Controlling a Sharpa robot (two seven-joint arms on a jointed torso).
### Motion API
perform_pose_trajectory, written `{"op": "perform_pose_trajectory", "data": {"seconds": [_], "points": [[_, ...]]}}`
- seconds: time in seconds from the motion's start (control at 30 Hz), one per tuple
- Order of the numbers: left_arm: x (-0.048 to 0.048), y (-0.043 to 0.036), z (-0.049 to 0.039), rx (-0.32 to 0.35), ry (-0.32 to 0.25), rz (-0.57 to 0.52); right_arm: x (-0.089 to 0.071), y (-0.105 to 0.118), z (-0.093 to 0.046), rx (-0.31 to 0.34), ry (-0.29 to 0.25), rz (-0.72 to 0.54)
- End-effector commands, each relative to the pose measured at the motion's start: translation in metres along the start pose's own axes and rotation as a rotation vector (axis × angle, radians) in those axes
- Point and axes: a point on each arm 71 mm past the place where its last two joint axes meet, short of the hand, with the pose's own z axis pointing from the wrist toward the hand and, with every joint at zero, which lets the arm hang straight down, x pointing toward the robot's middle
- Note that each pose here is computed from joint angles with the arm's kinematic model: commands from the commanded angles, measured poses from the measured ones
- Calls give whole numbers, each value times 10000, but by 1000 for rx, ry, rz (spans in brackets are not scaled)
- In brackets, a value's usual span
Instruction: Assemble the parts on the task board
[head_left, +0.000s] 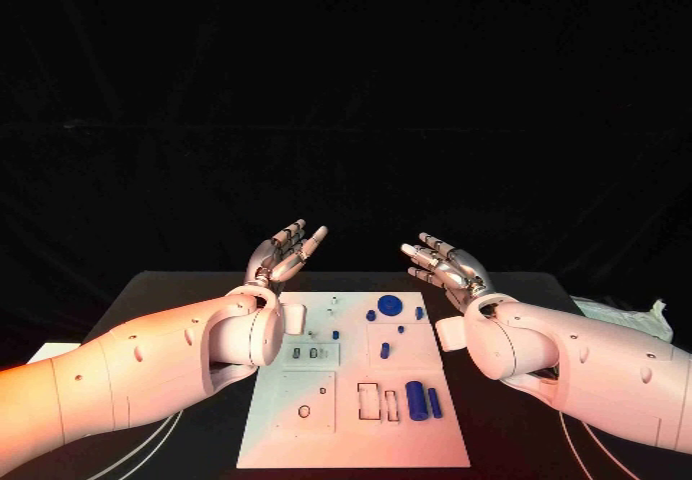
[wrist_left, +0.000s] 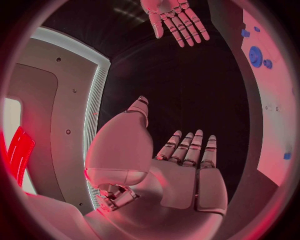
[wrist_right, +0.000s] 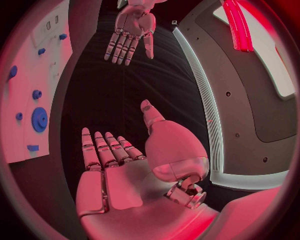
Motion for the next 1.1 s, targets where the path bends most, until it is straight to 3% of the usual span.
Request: {"op": "perform_pose_trajectory", "data": {"seconds": [0.03, 0.23, 0.27, 0.77, 1.1], "points": [[49, -32, 5, 34, 61, -26, 121, -28, 11, 37, 201, -43], [49, -32, 5, 34, 61, -26, 130, -39, 24, 50, 242, -58], [-116, -32, -17, 42, 71, -24, -60, 73, 52, -113, 179, -262], [-287, -175, -314, -19, 101, -85, -135, 367, 79, -290, 187, -610], [-277, -327, -467, -23, 175, -136, -91, 573, 152, -356, 231, -958]]}}
